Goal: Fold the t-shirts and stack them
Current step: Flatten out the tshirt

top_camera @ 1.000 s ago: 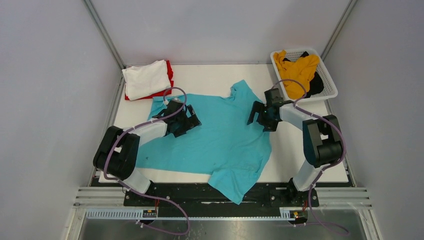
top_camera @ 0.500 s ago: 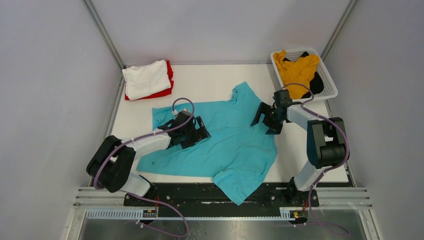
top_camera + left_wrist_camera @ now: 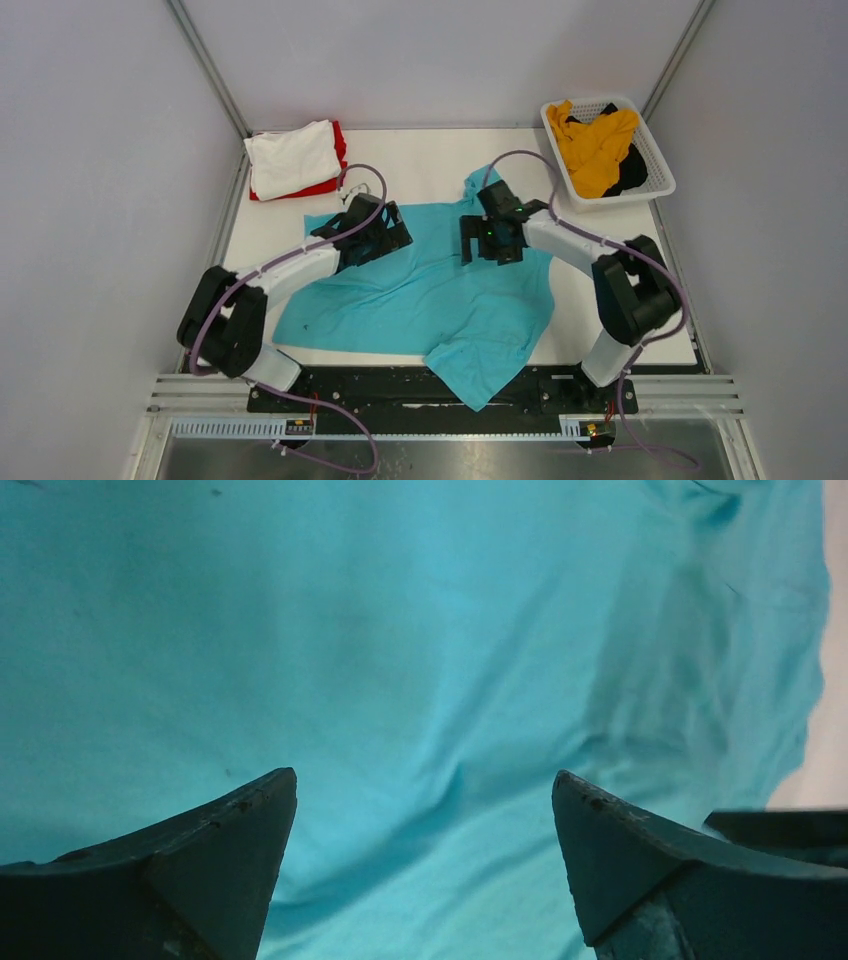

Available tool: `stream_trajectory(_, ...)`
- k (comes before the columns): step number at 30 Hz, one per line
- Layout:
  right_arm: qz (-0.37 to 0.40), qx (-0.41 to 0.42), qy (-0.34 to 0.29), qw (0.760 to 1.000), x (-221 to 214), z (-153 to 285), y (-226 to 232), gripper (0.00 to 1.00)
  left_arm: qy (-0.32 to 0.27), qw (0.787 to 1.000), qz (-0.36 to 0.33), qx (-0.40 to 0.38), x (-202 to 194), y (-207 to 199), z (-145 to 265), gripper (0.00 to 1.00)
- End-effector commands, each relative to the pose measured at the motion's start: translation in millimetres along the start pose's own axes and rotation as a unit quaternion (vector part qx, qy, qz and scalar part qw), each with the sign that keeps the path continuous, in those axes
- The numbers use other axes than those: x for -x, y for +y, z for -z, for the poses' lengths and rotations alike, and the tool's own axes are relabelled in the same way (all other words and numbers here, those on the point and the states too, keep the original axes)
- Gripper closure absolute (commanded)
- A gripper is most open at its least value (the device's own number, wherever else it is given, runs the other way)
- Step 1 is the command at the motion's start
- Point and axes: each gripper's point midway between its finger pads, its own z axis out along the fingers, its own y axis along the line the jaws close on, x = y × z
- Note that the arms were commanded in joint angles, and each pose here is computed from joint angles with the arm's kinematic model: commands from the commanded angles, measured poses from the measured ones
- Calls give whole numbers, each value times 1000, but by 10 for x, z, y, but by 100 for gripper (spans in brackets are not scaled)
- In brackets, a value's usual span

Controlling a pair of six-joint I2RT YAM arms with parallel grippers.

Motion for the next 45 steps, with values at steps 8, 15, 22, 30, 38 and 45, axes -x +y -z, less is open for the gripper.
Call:
stream_trajectory(8,3,-39,69,997,-550,-349,23,1,60,998,15,3,-286,200,-369,1)
stream_trajectory(15,-43,-91,106,989,-1087,-147,-552,1,123,992,6,-30,-848,159,-173,1)
stream_trajectory(22,-18,-74,58,995,-889,34,-586,0,96,995,-5,-28,-762,123,6,1)
stream_trajectory(30,1,-16,-28,999,-372,244,-287,1,-16,998,6,56,220,292,-258,1)
stream_trajectory(38,-18,-27,-30,999,-296,220,-431,0,-17,994,23,108,566,568,-576,1)
stream_trajectory(45,-37,-29,-33,998,-227,177,-503,1,-89,983,45,153,1185,769,-861,1)
